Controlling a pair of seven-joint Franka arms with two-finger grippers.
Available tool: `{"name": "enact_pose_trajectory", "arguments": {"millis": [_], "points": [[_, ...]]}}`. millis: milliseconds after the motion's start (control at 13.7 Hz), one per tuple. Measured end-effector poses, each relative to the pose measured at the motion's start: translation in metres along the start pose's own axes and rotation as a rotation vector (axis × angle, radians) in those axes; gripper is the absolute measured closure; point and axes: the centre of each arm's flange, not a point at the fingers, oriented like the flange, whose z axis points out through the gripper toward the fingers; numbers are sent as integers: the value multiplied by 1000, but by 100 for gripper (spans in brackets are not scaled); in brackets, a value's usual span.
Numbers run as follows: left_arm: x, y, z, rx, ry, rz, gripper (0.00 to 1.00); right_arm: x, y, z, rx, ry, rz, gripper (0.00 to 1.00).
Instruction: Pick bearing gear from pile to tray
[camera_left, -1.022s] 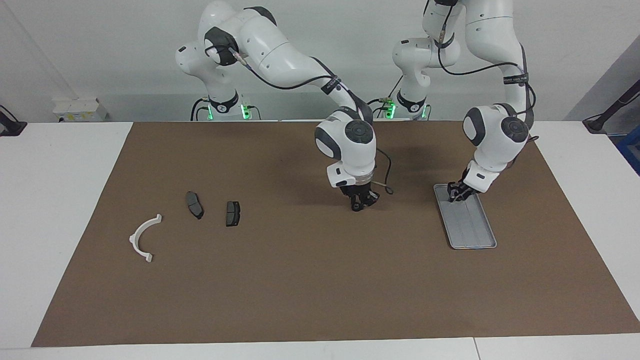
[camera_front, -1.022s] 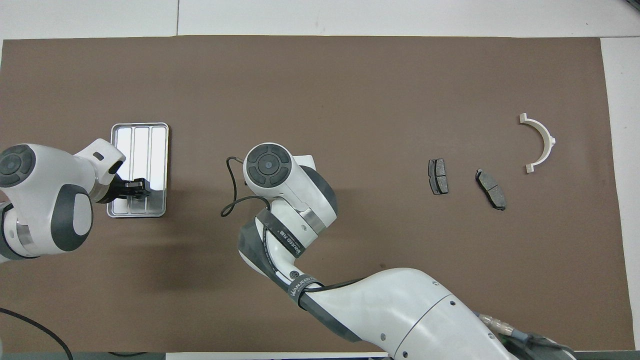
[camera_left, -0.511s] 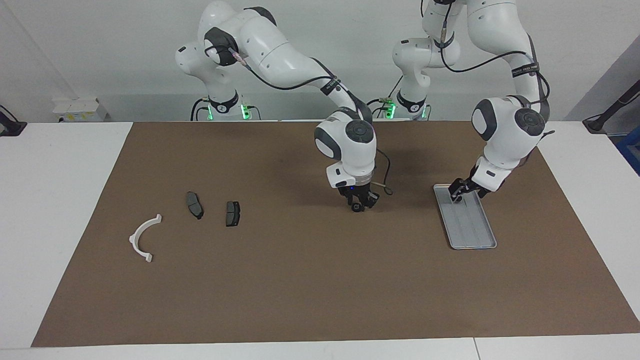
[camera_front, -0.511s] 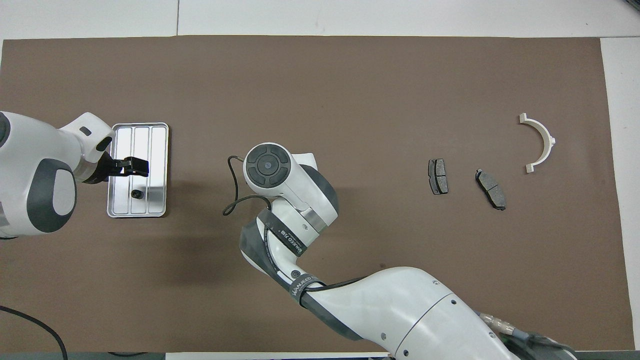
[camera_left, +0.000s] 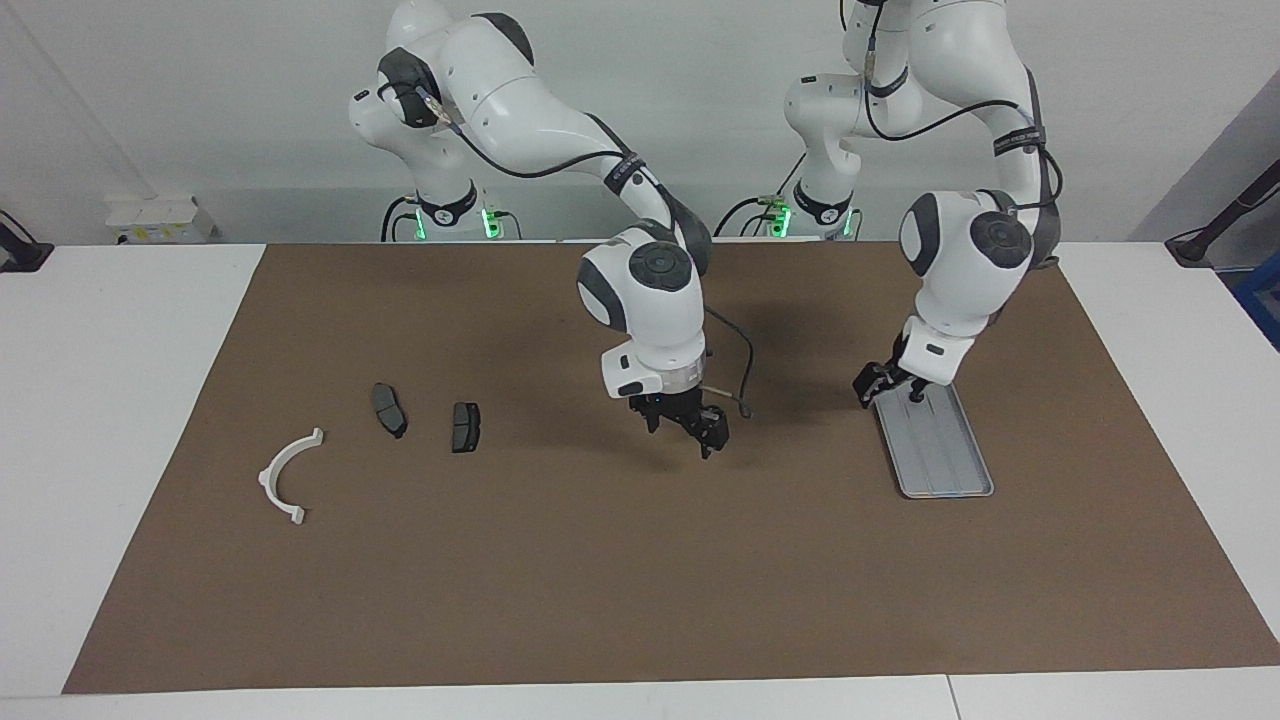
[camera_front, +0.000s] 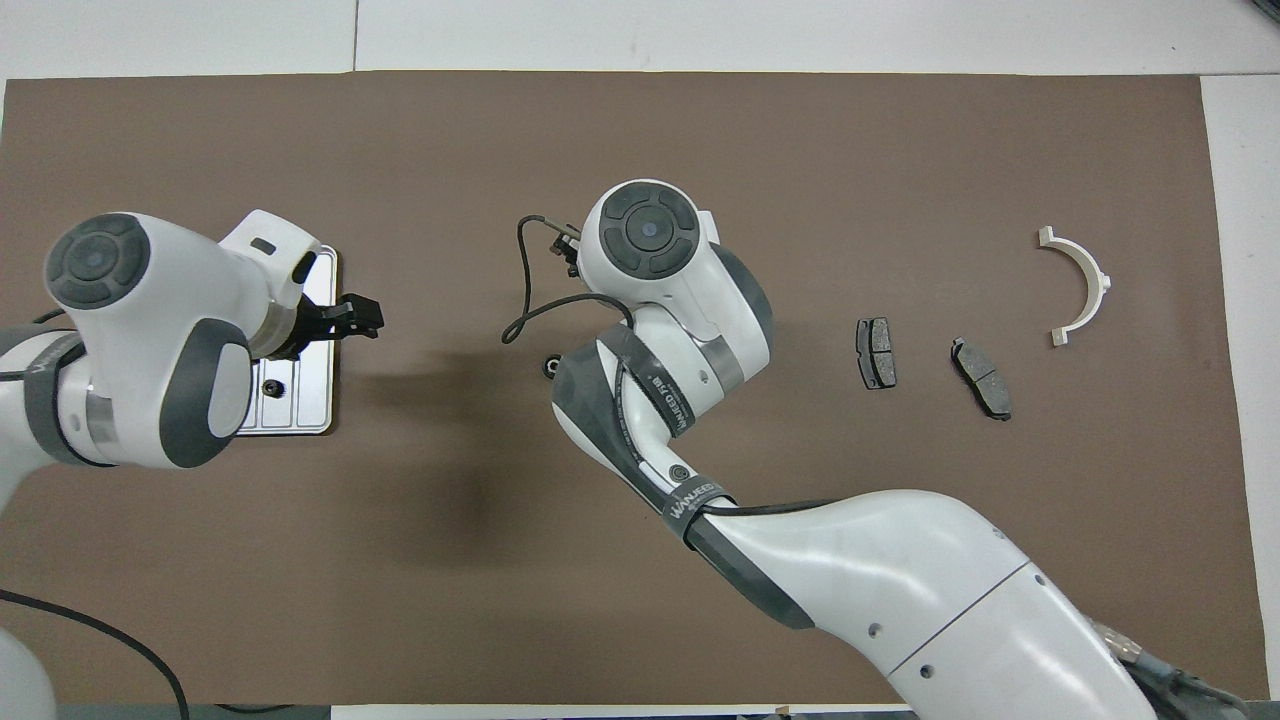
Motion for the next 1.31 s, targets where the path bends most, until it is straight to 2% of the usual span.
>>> {"name": "enact_pose_trajectory", "arguments": {"millis": [146,292,511,657,803,876,1314], "points": [[-27,53,-1,-5,4,-55,0,41,23,-21,-15,-6,-85,0],[-56,102,4,-17,16,-107,0,95,61,-44,-19,-44,-197,0],[-100,171,40,-24,21,-164,0,178,137,-89,-37,-72,-412,0],[-115,202,64,-16,15,-174,1,216,182,-119,-47,-62,-518,0],[-115,209,82,2,10,-170,0,234,211,-144,-64,-57,-583,0],[-112,208,86,6,12,-173,8,236,220,-158,-71,-61,-600,0],[-101,200,85,-3,37,-186,10,217,269,-267,-95,-87,-637,0]]}}
